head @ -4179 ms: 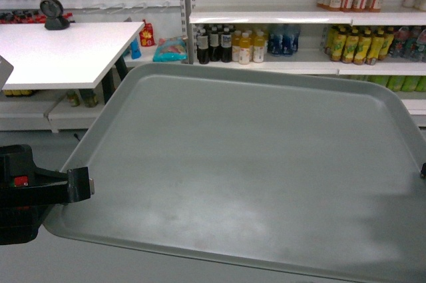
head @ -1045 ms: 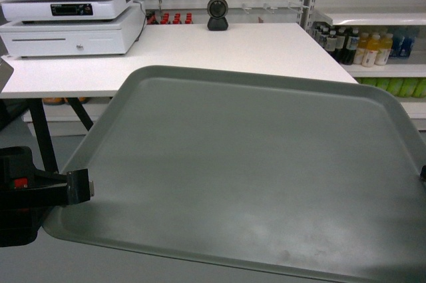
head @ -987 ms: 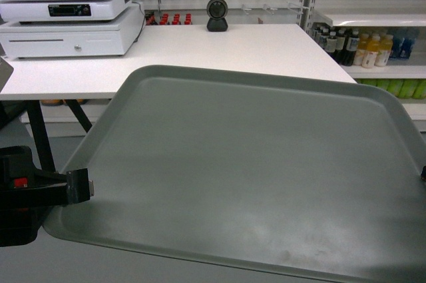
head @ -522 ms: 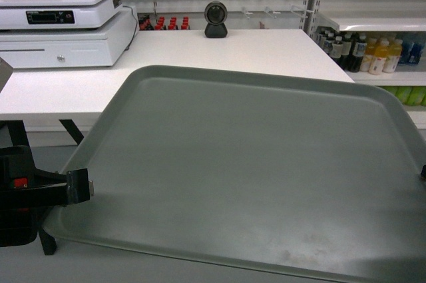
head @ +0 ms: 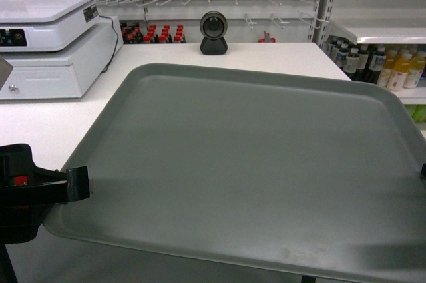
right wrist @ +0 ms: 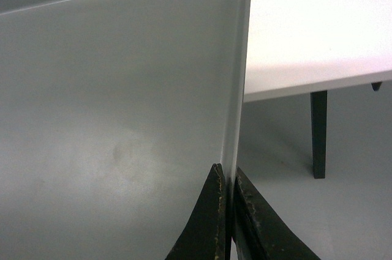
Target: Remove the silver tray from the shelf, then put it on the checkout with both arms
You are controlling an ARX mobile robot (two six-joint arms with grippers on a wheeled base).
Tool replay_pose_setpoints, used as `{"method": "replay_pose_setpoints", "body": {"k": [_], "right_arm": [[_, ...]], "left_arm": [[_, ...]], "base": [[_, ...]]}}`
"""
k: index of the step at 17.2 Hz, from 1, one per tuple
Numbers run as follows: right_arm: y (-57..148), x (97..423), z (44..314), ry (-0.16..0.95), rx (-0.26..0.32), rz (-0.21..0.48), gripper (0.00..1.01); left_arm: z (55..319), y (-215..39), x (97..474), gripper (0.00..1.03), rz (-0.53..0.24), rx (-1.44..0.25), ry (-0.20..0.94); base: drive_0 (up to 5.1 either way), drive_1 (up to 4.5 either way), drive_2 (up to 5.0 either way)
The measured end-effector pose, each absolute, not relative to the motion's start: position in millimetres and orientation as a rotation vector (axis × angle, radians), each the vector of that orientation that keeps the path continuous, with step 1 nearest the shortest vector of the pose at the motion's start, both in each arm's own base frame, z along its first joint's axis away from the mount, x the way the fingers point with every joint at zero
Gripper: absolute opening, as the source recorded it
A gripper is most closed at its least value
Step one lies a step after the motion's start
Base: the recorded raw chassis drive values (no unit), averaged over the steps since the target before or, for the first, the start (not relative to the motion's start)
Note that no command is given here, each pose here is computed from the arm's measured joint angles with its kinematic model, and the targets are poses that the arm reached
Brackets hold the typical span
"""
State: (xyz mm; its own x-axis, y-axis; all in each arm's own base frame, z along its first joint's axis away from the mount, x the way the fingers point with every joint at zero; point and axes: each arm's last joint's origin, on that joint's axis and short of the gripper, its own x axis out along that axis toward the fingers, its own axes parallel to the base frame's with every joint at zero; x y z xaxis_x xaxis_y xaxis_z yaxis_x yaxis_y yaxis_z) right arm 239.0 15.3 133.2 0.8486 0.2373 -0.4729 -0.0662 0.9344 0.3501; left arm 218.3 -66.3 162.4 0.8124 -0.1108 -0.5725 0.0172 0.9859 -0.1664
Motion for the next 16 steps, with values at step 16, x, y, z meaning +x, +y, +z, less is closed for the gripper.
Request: {"method": "replay_pose_setpoints", "body": {"k": [16], "right_arm": [[15.1, 239.2, 133.1, 0.536, 0.330, 0.161, 0.03]], "left_arm": [[162.9, -66.6, 218.9, 0.02, -0.070, -0.157, 0.616]], "base": [[-0.1, 3.89, -4.0]]}}
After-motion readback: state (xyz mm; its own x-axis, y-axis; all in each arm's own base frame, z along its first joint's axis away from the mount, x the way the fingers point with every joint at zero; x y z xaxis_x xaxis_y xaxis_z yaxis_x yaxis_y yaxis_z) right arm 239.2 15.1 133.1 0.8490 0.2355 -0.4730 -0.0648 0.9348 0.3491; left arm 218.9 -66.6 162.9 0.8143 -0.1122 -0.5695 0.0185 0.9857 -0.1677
